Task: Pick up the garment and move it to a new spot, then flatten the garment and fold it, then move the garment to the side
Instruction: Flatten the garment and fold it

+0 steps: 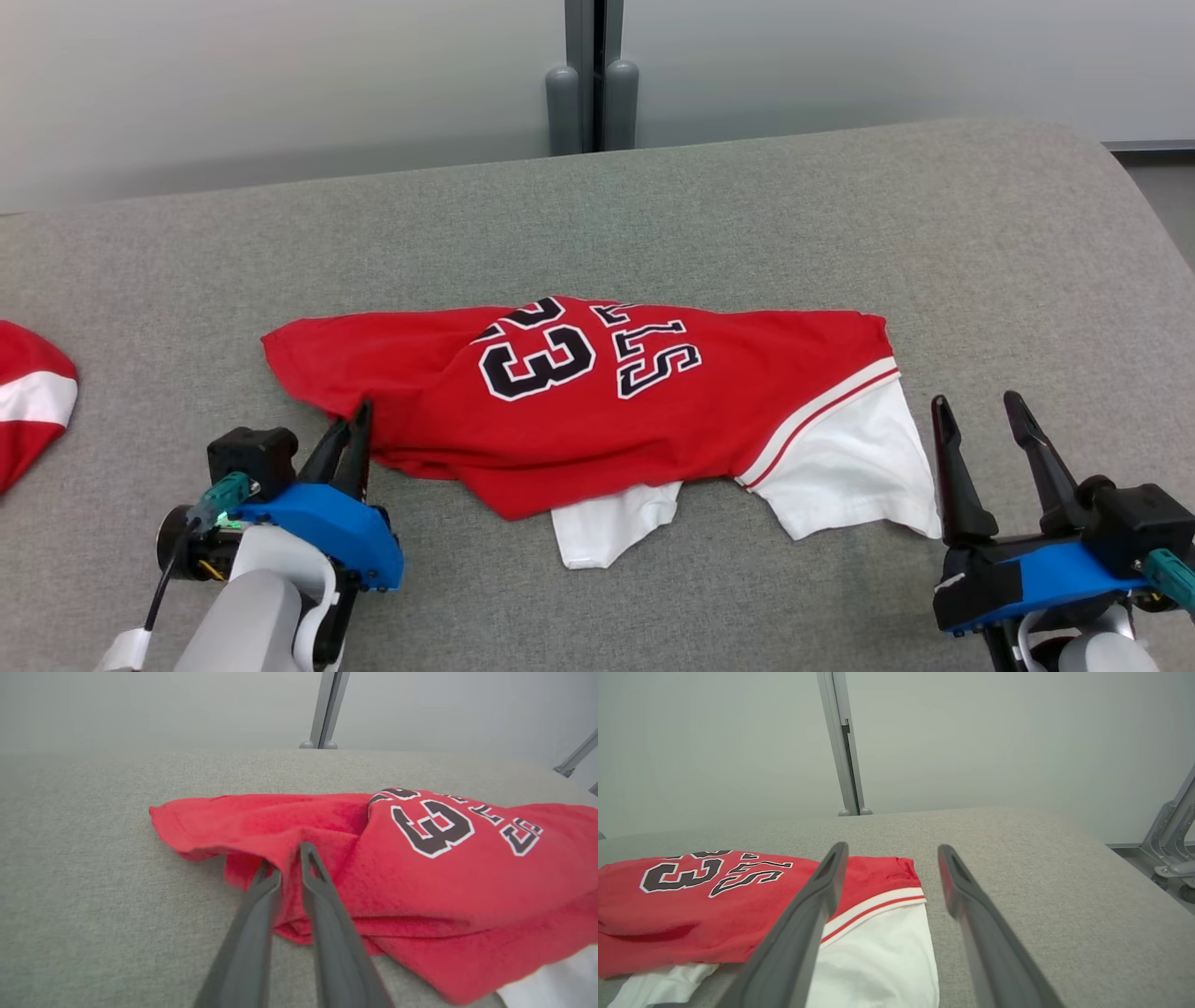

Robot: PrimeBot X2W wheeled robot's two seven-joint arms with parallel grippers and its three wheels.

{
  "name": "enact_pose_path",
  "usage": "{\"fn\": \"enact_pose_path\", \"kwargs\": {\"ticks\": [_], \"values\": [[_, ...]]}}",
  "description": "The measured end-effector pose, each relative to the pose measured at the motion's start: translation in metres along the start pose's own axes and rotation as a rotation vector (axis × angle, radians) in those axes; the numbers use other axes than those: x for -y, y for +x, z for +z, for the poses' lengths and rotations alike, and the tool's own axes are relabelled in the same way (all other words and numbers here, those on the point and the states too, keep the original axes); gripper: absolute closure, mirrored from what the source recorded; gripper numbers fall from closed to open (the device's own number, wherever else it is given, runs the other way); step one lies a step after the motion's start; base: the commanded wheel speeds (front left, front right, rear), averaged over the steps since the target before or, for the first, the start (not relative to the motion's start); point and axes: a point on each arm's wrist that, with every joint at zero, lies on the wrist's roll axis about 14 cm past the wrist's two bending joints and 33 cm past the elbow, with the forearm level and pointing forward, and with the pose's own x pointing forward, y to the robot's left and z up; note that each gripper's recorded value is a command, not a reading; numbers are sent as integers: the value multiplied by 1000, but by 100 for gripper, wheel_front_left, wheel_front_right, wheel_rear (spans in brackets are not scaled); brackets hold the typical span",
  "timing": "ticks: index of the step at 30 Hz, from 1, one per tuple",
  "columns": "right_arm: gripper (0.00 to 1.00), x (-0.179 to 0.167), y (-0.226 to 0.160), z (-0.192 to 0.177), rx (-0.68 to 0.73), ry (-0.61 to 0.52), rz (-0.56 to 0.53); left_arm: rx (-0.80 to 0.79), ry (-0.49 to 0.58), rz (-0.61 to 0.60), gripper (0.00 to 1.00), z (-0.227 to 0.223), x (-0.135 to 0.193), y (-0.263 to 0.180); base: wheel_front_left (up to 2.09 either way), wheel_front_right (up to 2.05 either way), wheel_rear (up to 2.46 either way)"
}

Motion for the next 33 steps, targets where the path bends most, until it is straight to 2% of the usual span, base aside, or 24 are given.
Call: {"fn": "enact_pose_path", "kwargs": {"ticks": [5,12,14,24,29,33], "values": [[0,-2,2,3,12,2,6,135,-80,-16,100,33,7,-6,0,0,0],[0,-10,7,3,16,16,28,287,-190,-103,100,79,30,-44,0,0,0],[0,-12,9,3,17,18,34,319,-239,-142,100,93,40,-57,0,0,0],[0,-12,10,2,19,27,32,392,-329,-300,100,145,81,-107,0,0,0],[0,-5,11,-5,4,31,12,350,-255,-194,100,142,43,-90,0,0,0],[0,-6,19,-11,-7,32,14,263,-117,-114,100,137,4,-46,0,0,0]]}}
